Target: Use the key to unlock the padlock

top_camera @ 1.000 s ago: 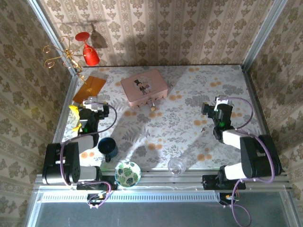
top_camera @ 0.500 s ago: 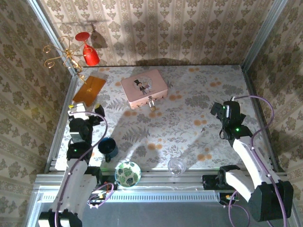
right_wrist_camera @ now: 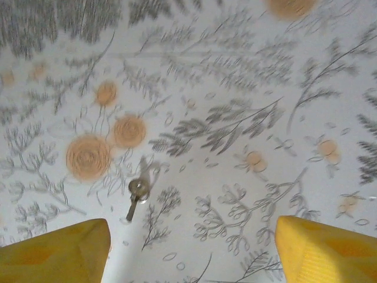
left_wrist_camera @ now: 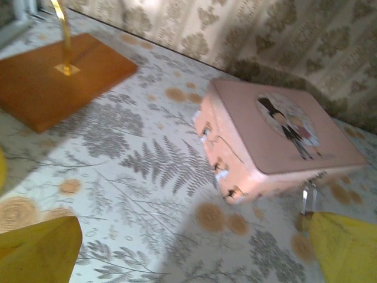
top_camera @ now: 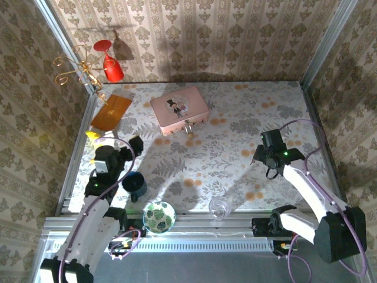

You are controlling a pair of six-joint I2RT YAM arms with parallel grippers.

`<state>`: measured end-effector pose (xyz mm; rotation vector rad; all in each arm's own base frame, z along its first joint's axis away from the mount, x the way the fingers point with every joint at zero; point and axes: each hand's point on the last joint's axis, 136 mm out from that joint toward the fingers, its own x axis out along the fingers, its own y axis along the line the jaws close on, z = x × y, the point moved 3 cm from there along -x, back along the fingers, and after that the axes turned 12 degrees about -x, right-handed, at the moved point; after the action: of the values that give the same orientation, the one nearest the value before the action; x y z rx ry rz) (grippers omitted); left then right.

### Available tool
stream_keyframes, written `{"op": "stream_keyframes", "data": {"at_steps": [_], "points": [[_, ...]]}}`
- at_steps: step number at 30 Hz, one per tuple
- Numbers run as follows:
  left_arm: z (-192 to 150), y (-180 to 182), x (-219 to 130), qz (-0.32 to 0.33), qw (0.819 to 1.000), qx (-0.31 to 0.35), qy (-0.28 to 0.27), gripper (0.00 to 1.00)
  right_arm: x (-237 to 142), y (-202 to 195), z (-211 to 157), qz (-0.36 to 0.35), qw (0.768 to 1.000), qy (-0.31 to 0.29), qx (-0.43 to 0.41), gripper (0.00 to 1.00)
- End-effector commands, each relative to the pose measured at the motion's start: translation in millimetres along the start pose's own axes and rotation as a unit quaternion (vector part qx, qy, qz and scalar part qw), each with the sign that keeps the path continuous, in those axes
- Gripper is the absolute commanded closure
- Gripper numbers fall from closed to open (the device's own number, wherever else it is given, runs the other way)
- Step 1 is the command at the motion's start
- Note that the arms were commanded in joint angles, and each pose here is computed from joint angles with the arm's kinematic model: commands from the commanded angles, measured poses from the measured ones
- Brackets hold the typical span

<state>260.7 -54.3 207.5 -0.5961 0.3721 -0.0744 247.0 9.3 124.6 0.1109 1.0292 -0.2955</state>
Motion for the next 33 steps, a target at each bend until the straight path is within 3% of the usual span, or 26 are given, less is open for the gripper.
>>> {"op": "stream_keyframes", "data": {"at_steps": [1,10,16,33], "points": [[11.6,-30.2,-4.6,-0.039,0.999,0.009,-0.010,0.00,4.6,20.8,2.2,0.044,0.999,0.027,0.013,0.34],[3.4,-39.7,4.0,-0.035,0.999,0.024,0.009,0.00,38.0,45.9,-6.2,0.073,0.993,0.092,0.010,0.54],[2.0,-42.1,8.8,-0.033,0.999,0.030,0.021,0.00,50.9,50.1,-10.3,0.067,0.991,0.116,0.008,0.61],[-2.4,-41.9,10.7,-0.035,0.998,0.032,0.033,0.00,70.4,56.4,-23.9,0.050,0.989,0.142,0.006,0.66]]}}
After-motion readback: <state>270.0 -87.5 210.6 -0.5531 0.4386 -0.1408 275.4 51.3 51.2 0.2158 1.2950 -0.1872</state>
